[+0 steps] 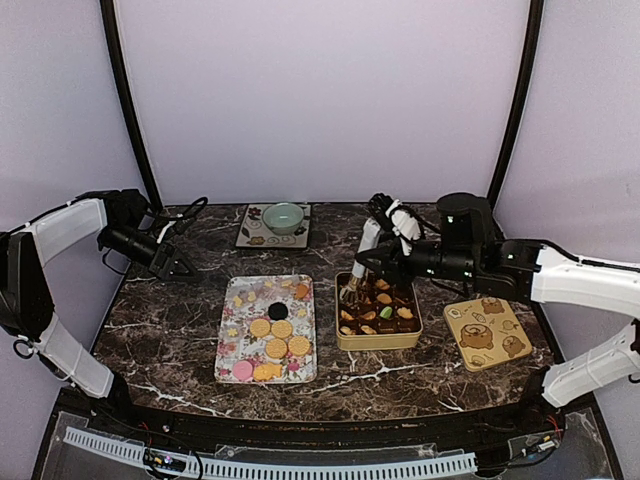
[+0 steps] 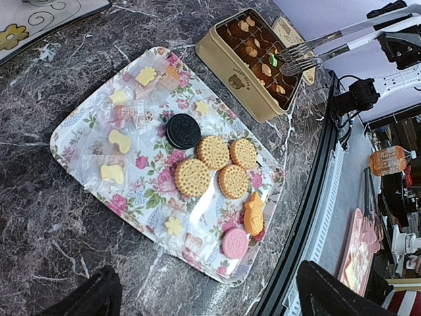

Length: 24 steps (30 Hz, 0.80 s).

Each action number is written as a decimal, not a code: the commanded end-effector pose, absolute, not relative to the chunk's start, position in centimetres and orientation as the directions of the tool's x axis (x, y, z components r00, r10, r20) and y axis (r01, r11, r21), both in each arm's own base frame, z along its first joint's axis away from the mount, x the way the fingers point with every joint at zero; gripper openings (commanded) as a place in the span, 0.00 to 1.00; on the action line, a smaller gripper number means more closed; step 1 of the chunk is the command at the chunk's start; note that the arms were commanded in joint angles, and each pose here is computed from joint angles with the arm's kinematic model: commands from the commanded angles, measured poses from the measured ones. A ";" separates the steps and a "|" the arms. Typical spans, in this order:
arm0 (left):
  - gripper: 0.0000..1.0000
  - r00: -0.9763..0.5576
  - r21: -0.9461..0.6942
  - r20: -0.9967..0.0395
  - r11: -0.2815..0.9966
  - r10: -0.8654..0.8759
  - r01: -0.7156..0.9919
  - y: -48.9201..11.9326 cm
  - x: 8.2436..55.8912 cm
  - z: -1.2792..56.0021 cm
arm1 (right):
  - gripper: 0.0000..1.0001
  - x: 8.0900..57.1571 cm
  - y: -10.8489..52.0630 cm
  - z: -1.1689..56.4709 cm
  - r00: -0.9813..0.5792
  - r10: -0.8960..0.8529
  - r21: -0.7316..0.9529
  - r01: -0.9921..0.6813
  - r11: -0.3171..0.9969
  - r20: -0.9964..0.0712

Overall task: Pack the cookies
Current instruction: Place the fake cookies in the empty pocket of the box, then position the fake cookies on the plate.

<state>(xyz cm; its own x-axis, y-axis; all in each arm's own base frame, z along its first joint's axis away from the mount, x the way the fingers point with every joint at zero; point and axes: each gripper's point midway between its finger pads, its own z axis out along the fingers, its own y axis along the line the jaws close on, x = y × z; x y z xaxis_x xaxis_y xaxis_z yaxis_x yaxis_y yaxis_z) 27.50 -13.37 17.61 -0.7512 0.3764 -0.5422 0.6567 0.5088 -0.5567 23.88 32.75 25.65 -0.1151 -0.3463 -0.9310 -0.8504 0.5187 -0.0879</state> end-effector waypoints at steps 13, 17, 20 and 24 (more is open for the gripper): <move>0.95 -0.744 -0.553 -0.549 0.501 0.381 0.665 -13.2 26.8 18.1 | 0.33 31.6 44.2 27.5 0.033 -0.272 -0.154 -0.886 0.438 -0.962; 0.95 -0.742 -0.550 -0.549 0.502 0.385 0.667 -13.1 26.6 18.1 | 0.35 32.8 45.4 26.0 0.022 -0.286 -0.144 -0.899 0.413 -0.958; 0.95 -0.742 -0.547 -0.549 0.505 0.386 0.668 -12.9 26.5 18.1 | 0.37 33.2 45.9 25.4 0.010 -0.286 -0.128 -0.909 0.398 -0.958; 0.95 -0.743 -0.548 -0.547 0.506 0.386 0.666 -12.8 26.5 18.1 | 0.38 33.3 46.4 24.0 -0.005 -0.298 -0.113 -0.919 0.379 -0.955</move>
<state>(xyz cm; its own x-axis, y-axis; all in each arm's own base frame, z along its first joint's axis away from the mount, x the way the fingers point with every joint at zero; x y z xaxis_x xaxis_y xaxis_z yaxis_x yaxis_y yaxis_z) 27.49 -12.95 17.48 -0.7490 0.3812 -0.5420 0.6589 0.5149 -0.5484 32.86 45.32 21.54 -0.0644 -0.3655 -0.9286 -0.9089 0.4057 -0.0966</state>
